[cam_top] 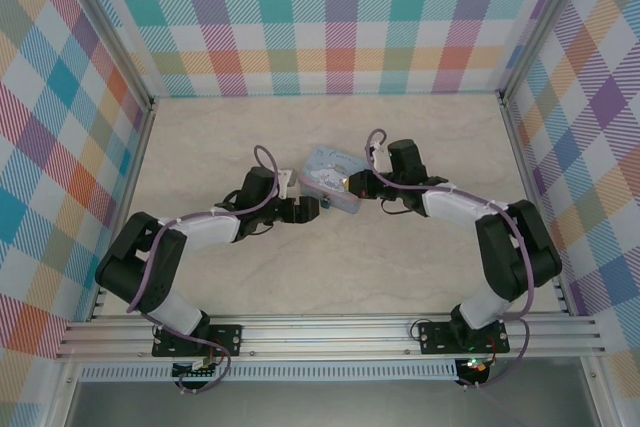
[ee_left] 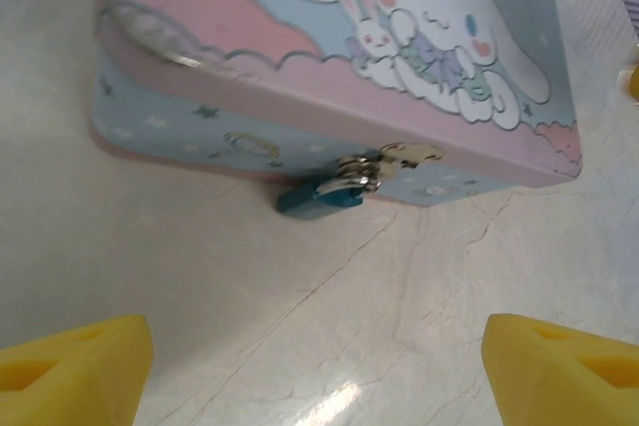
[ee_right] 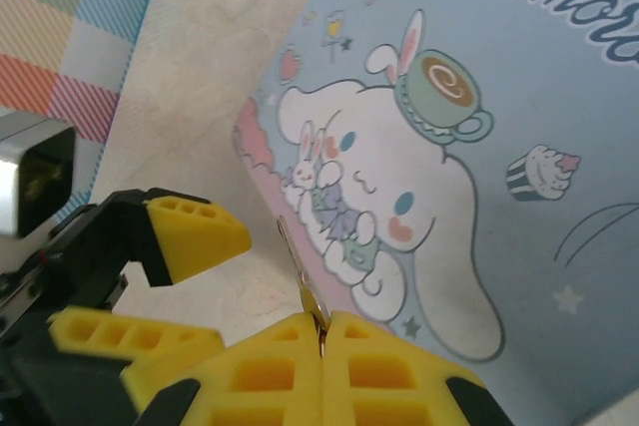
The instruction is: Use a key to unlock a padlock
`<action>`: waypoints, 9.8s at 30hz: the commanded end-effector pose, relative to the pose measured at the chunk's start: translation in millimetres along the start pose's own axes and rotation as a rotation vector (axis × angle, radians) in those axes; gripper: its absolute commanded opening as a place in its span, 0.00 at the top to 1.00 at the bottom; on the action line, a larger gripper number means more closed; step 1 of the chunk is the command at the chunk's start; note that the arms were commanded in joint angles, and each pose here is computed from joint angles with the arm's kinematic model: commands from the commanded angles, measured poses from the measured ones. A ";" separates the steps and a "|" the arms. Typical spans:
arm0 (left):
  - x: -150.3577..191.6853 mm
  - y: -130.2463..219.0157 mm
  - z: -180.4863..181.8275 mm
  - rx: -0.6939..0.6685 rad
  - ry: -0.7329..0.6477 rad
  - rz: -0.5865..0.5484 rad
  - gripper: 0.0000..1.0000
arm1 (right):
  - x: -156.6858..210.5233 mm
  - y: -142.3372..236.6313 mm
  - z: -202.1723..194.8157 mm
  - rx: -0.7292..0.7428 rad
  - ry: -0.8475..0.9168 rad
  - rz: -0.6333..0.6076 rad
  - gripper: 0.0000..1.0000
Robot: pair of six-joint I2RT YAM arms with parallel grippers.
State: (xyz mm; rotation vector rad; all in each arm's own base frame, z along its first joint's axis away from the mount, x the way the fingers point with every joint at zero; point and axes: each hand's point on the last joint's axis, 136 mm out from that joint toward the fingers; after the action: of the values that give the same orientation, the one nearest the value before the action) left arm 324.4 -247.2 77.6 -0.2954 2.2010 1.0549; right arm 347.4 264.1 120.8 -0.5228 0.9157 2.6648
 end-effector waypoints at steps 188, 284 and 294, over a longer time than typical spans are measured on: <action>-61.0 -31.7 -106.1 0.102 0.440 0.090 0.79 | 44.2 37.5 -21.5 0.143 0.462 -0.257 0.96; -54.2 -30.4 -119.1 0.176 0.467 0.139 0.79 | -5.5 32.9 45.1 -0.160 0.491 -0.344 0.96; -55.2 -32.0 -120.5 0.184 0.470 0.142 0.80 | -6.9 25.9 47.2 -0.190 0.430 -0.316 0.96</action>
State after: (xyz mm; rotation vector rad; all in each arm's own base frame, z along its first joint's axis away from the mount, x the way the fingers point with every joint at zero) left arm 348.1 -338.6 136.0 -0.5209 2.7177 1.0226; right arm 318.7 251.7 108.9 -1.0364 0.8626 2.4578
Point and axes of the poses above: each hand's point on the last joint's axis, 136 mm out from that joint toward the fingers, its own y axis back along the fingers, its own z axis along the line the jaws close on, x = y × z, and after that the axes turned 7 degrees about -y, right-handed
